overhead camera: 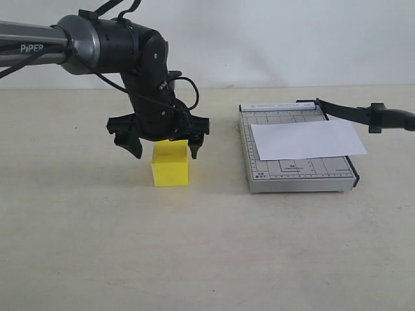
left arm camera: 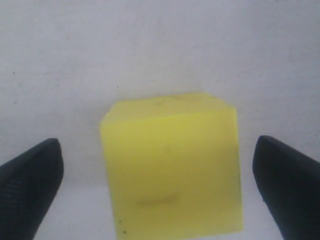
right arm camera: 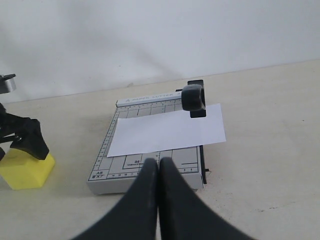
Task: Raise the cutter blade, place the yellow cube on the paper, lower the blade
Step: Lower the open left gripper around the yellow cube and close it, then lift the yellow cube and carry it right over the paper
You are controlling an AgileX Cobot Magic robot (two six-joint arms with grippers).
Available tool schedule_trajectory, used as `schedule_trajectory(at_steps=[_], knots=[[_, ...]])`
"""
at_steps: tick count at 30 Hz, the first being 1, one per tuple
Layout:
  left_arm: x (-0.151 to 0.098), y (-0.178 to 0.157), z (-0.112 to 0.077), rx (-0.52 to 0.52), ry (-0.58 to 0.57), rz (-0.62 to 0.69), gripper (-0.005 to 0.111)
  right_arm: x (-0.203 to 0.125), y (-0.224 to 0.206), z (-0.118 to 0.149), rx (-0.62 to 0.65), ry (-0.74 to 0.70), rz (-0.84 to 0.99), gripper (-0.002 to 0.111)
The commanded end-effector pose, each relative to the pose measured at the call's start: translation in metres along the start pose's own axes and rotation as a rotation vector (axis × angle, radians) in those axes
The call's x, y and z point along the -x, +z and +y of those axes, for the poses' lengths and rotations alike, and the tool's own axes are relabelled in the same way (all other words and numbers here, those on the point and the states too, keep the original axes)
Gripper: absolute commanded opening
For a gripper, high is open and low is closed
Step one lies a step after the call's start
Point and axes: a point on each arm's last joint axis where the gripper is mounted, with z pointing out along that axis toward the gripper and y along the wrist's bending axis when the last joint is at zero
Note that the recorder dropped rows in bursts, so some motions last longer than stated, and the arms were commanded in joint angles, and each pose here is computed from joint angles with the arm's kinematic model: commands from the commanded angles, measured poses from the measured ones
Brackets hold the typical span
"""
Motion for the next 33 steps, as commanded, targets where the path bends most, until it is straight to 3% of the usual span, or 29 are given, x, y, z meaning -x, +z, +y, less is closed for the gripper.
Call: schedule_trajectory(at_steps=[1,23,26,33], knots=[[0.003,-0.001,-0.003,-0.021,-0.010,-0.027,0.097,0.001,0.000,0.000,0.001,-0.011,-0.005,0.000],[-0.002,0.028,-0.005,-0.028,-0.035,0.020,0.095,0.001,0.000,0.000,0.001,-0.011,-0.005,0.000],[-0.001,0.028,-0.005,-0.031,-0.035,0.014,0.083,0.001,0.000,0.000,0.001,-0.011,-0.005,0.000],[0.000,0.023,-0.005,-0.036,-0.035,0.004,0.023,0.001,0.000,0.000,0.001,-0.011,-0.005,0.000]])
